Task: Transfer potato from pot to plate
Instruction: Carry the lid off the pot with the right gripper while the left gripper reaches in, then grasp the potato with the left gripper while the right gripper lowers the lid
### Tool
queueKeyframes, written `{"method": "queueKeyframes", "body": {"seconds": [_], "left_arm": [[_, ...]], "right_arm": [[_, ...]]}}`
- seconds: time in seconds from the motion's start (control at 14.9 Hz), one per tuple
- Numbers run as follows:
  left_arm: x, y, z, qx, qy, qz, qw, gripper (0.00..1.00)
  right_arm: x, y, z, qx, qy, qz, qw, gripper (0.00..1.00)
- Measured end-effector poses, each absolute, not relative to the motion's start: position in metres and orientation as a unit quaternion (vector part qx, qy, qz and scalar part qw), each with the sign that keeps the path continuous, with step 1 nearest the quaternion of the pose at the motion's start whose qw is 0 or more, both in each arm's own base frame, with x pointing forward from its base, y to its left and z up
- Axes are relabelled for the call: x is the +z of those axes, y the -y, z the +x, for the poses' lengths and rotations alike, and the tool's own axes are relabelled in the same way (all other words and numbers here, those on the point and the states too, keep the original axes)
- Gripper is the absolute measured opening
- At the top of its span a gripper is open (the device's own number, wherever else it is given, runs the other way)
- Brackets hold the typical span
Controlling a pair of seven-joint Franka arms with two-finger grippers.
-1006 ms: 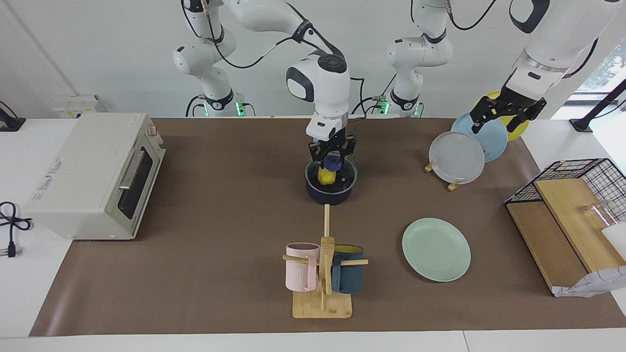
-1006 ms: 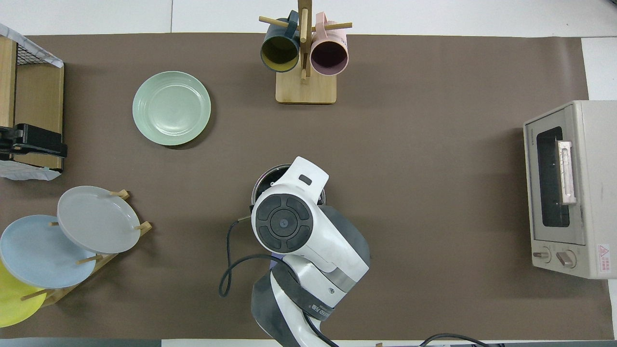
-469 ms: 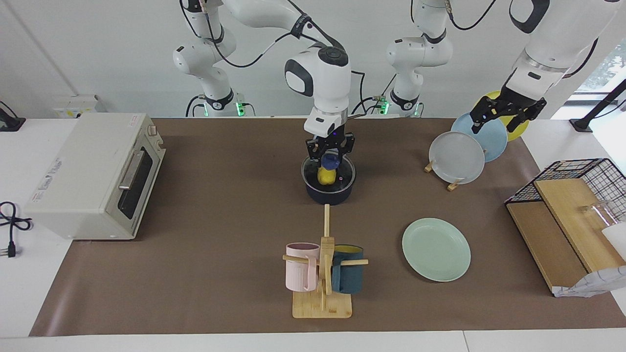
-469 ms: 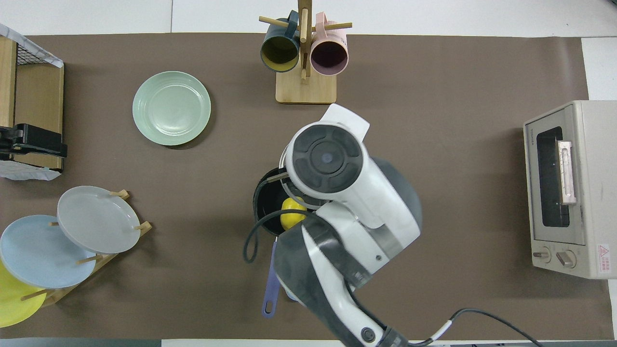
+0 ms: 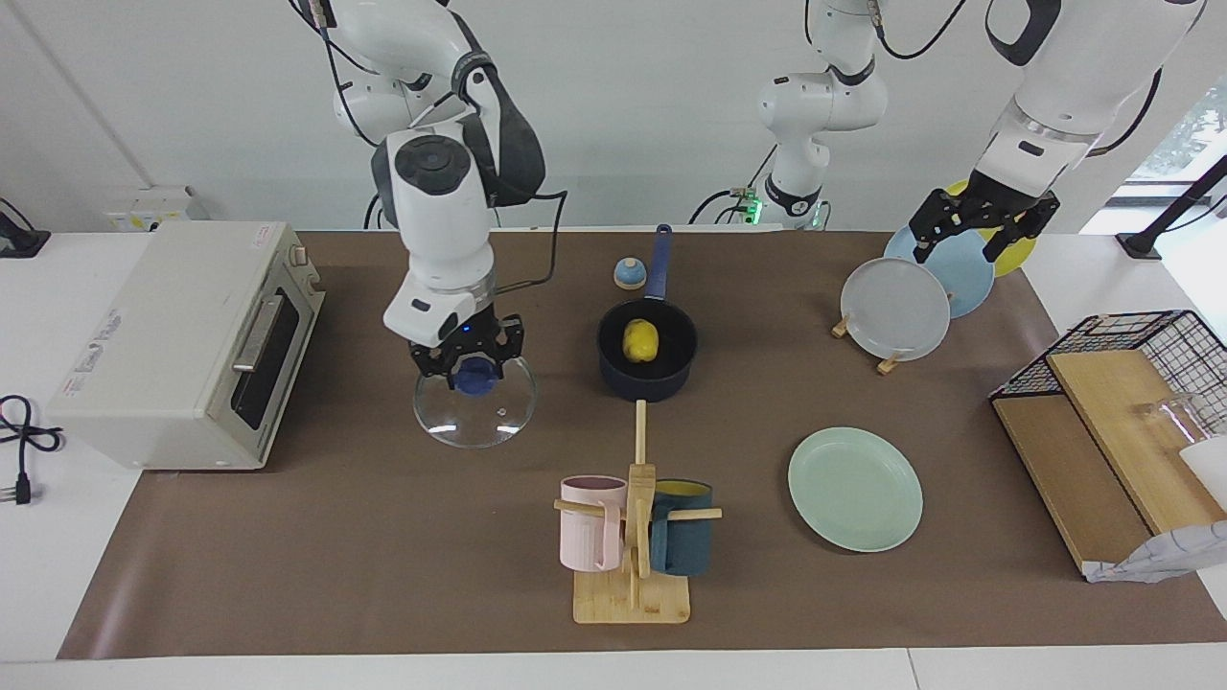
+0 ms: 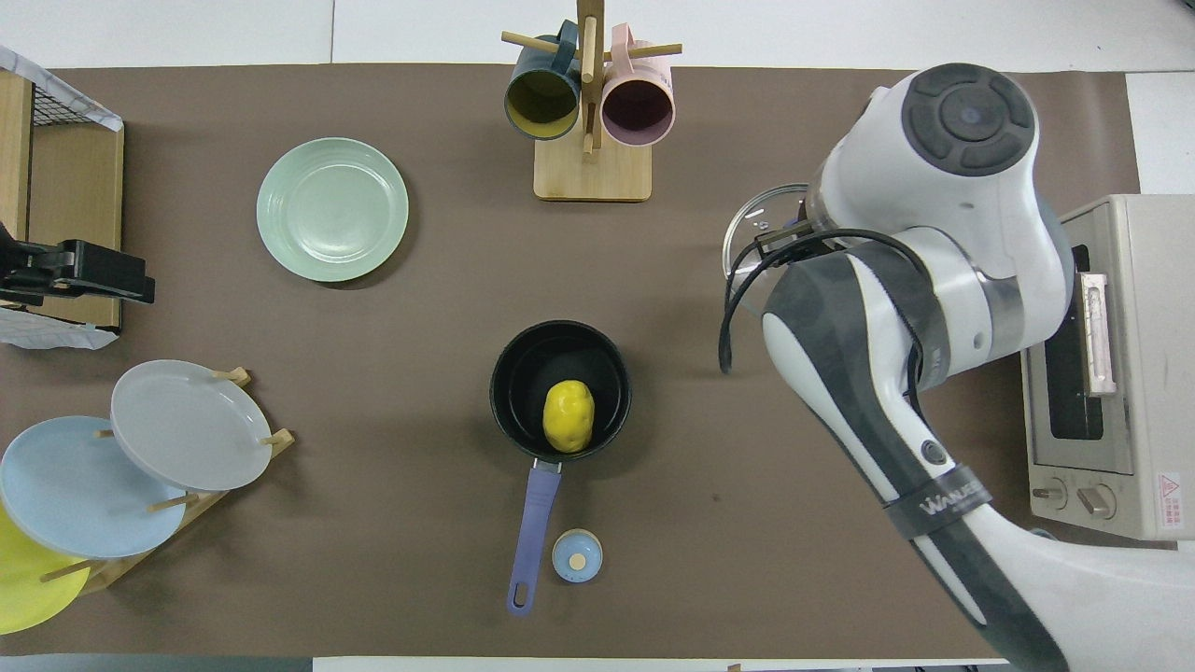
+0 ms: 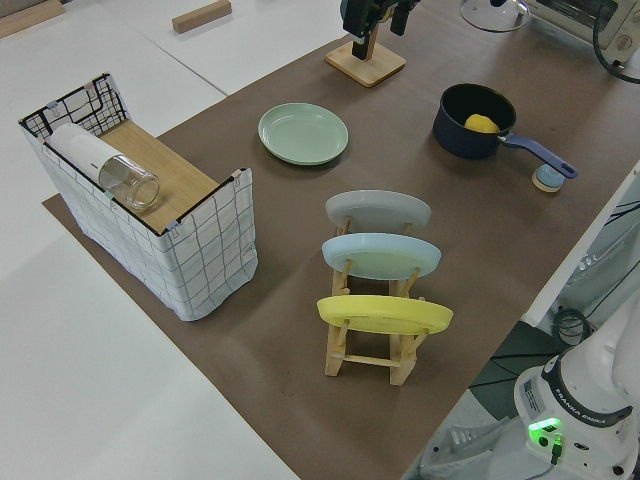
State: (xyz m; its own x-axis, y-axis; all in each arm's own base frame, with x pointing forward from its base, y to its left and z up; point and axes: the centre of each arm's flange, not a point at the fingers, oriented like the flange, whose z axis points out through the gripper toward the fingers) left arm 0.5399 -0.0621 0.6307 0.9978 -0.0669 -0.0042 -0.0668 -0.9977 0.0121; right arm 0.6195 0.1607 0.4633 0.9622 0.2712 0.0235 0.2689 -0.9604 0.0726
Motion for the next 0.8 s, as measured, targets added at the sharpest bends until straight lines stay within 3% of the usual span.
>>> {"method": "queueKeyframes", "body": {"seconds": [0.27, 0.54, 0.8], "left_arm": [[0.594, 0.184, 0.517, -0.005, -0.020, 1.000, 0.016, 1.00], [0.492, 0.333, 0.456, 0.004, -0.039, 0.998, 0.039, 1.00], [0.391, 0.383, 0.447, -0.013, -0.039, 0.998, 0.041, 1.00]], "right_arm": [[0.420, -0.098, 0.619, 0.028, -0.140, 0.989, 0.033, 0.65], [0.385, -0.068, 0.606, 0.031, -0.126, 0.991, 0.031, 0.65], [0.362, -0.045, 0.607, 0.032, -0.119, 0.992, 0.032, 0.65]]}}
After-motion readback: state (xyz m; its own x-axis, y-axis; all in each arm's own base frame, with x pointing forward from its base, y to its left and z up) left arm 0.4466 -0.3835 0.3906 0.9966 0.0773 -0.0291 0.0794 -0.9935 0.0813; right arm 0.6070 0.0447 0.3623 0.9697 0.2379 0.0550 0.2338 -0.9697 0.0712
